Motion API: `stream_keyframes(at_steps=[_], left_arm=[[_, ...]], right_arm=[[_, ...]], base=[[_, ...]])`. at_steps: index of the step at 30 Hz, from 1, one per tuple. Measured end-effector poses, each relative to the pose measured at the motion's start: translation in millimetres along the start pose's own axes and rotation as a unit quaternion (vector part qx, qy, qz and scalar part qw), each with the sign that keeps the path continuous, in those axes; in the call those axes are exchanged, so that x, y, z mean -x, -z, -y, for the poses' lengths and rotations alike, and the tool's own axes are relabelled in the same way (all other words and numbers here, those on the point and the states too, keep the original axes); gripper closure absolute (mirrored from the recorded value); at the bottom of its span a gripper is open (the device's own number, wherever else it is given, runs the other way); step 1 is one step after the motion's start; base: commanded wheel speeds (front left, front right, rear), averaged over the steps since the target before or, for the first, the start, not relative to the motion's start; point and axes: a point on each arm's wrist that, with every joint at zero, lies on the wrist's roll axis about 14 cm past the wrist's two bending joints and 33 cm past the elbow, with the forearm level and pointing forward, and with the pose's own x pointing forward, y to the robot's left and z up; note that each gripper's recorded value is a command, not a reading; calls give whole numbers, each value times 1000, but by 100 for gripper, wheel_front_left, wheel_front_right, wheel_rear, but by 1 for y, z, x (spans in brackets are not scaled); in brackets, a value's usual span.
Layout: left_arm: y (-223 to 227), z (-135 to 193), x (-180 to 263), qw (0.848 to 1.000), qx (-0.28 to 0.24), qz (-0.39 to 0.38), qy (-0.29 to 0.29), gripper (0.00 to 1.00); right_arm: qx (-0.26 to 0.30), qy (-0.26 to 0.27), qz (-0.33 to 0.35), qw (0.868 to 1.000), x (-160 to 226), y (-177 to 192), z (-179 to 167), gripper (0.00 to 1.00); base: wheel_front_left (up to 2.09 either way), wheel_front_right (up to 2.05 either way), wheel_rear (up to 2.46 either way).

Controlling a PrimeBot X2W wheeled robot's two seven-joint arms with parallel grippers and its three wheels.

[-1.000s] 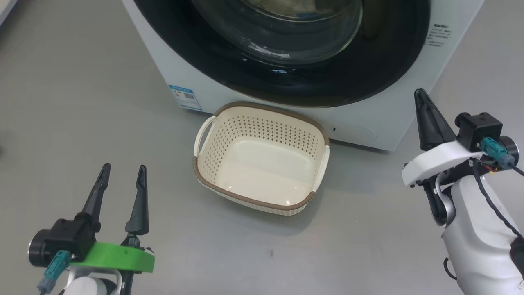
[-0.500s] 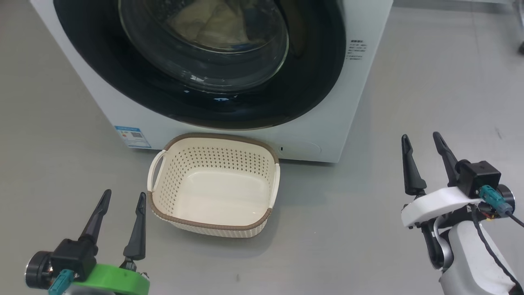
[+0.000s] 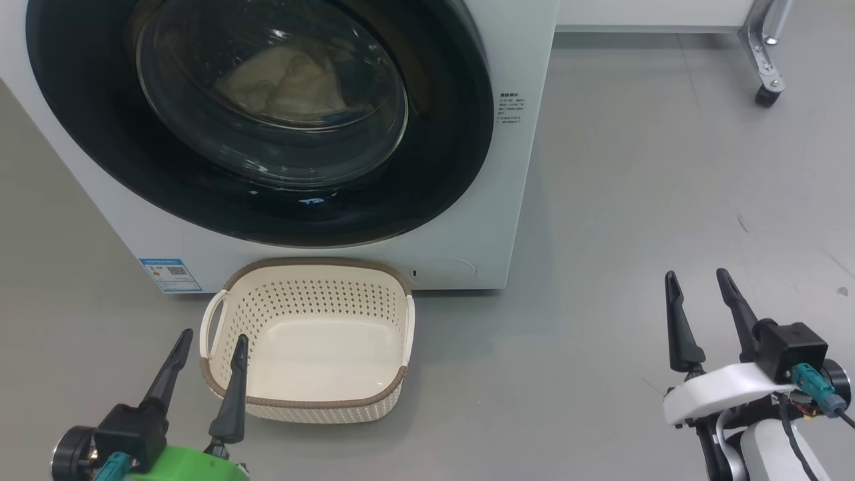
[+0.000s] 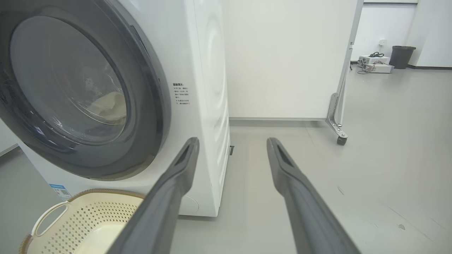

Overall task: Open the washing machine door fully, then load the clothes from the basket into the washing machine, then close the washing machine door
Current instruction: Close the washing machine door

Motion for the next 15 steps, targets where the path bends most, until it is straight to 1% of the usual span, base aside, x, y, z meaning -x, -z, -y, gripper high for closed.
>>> stream_keyframes(at_steps=[7,15], left_arm=[[-1,7,3,1000,0,2,12,0],[0,12,3,1000,1,1,22,0]], right_arm=[[4,18,0,1000,26,0,8,0],[7,28,4,1000,42,-2,11,0]], base=[[0,0,0],[0,0,0]])
